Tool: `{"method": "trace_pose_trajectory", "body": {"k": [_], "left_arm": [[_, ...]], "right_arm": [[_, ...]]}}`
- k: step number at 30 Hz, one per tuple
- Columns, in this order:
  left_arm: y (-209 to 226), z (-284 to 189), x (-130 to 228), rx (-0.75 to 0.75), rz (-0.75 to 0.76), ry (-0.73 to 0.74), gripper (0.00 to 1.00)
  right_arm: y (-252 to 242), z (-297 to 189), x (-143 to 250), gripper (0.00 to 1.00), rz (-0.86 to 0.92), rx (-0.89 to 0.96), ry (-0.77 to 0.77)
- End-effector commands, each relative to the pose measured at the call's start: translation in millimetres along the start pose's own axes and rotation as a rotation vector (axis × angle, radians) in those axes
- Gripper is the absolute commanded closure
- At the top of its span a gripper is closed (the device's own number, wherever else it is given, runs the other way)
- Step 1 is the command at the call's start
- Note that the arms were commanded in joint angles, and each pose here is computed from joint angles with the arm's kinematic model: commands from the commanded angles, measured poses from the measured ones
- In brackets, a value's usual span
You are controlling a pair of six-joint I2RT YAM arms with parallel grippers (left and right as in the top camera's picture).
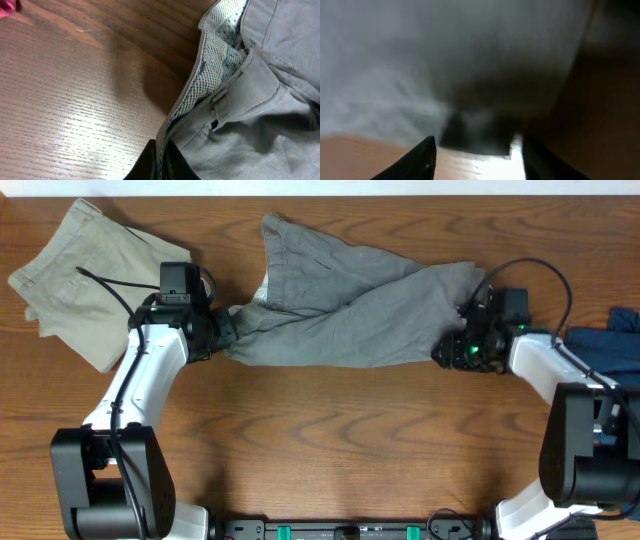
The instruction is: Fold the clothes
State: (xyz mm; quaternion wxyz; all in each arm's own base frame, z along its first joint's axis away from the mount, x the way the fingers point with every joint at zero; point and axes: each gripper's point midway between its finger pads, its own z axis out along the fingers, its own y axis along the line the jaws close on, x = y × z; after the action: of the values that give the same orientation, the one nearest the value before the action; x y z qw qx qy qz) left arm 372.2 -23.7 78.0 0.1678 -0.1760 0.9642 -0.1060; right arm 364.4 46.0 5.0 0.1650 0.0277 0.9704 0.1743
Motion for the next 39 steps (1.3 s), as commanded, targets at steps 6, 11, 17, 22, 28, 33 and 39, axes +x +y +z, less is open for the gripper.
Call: {"method": "trace_pose_trajectory", "body": {"k": [6,11,17,22,28,33,39], "left_arm": [[3.0,2.8,0.8,-0.009,-0.013,0.006,0.93],[3.7,2.7,2.7,-0.013,-0.015,0.014,0.93],[6.7,2.6,6.6,-0.027,-0.017,0.029,0.93],[6.6,2.6,6.4,-0.027,-0.018,0.028,0.94],[8.6,2.3,11.5,-0.035,-0.02,0.049,0.93],[11.8,1.7,20.0,-0.048,-0.026,0.083,0.93],[12.6,1.6,21.9,-0.052,-0.027,0.09,0.93]], "right_arm": [[14.5,19.7,23.1,0.67,-0.01,-0.011,0.022],[17.7,20.0,34.4,0.99,-0.007,-0.012,0.069],[-1.6,-18.9,23.8,0.99,0.101,0.038,0.121],[-15.0,-89.6,-10.5,0.99,0.196,0.065,0.107],[-34.3,-120.4,-10.3,0.78,0.216,0.144,0.141],[-36.3,-106.6,26.0,0.73,0.239,0.161,0.257],[-15.2,-79.2,78.6,0.59,0.264,0.057,0.392]]}}
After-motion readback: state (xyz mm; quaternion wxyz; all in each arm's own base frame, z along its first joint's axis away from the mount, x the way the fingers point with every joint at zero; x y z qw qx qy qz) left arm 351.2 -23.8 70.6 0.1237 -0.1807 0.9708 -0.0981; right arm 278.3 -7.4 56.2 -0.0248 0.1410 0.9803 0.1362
